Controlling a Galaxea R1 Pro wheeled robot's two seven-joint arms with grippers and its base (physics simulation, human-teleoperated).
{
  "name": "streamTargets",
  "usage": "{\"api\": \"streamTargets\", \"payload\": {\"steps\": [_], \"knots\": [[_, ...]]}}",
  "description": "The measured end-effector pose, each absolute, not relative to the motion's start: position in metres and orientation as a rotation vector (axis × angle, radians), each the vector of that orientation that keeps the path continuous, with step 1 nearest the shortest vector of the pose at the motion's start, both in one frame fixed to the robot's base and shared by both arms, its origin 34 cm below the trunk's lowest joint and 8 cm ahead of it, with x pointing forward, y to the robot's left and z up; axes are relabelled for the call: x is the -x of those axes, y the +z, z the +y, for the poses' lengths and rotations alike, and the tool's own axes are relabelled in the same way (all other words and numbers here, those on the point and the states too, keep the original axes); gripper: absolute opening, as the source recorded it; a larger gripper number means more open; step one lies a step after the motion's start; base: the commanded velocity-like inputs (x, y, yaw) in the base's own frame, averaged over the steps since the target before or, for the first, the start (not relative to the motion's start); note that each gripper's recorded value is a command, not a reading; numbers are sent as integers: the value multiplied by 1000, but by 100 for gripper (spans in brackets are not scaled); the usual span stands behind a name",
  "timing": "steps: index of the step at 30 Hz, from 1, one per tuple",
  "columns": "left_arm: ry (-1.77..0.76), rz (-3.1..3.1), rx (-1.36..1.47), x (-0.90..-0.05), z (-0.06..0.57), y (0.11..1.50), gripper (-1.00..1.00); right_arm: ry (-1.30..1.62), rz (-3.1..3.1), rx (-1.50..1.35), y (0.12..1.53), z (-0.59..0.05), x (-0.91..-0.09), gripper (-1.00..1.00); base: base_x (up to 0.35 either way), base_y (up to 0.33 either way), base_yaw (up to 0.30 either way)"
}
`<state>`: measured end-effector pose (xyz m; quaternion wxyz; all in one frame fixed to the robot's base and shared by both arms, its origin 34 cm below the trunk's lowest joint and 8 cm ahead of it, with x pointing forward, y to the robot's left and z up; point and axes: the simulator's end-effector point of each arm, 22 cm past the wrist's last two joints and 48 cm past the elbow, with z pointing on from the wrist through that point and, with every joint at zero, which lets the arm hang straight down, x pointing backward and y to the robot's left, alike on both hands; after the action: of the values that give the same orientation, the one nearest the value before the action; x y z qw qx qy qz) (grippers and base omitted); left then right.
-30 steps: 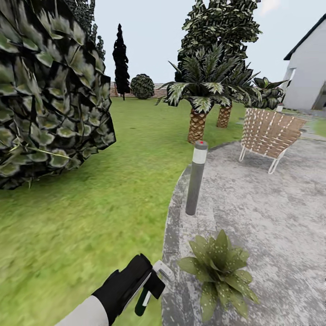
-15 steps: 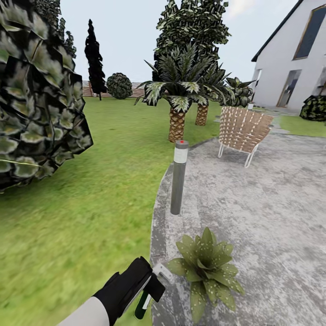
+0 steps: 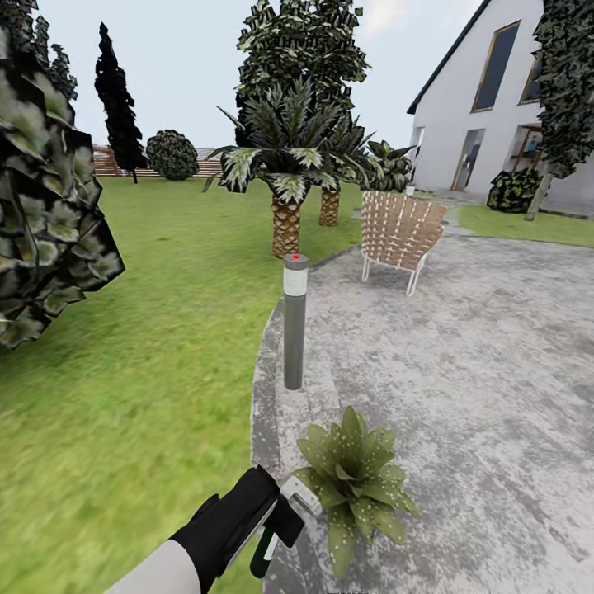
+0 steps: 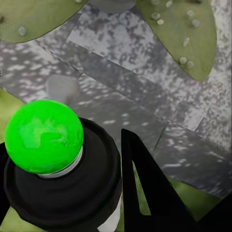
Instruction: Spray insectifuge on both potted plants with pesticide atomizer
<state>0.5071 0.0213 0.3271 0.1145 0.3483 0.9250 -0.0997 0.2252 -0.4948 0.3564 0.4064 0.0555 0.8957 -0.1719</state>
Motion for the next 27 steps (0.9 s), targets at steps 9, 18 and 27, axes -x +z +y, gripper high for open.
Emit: {"api": "streamTargets", "payload": {"steps": [9, 18, 27], "knots": [[-326, 2712, -1016, -506, 18, 329, -100, -433, 2259, -140, 356, -495, -225, 100, 0, 333, -295], [-552, 2547, -1021, -519, -30, 370, -100, -432, 2259, -140, 356, -494, -225, 100, 3, 191, -255], [-728, 2678, -968, -488, -56, 401, -100, -434, 2257, -139, 357, -495, -226, 100, 0, 0, -3]]}}
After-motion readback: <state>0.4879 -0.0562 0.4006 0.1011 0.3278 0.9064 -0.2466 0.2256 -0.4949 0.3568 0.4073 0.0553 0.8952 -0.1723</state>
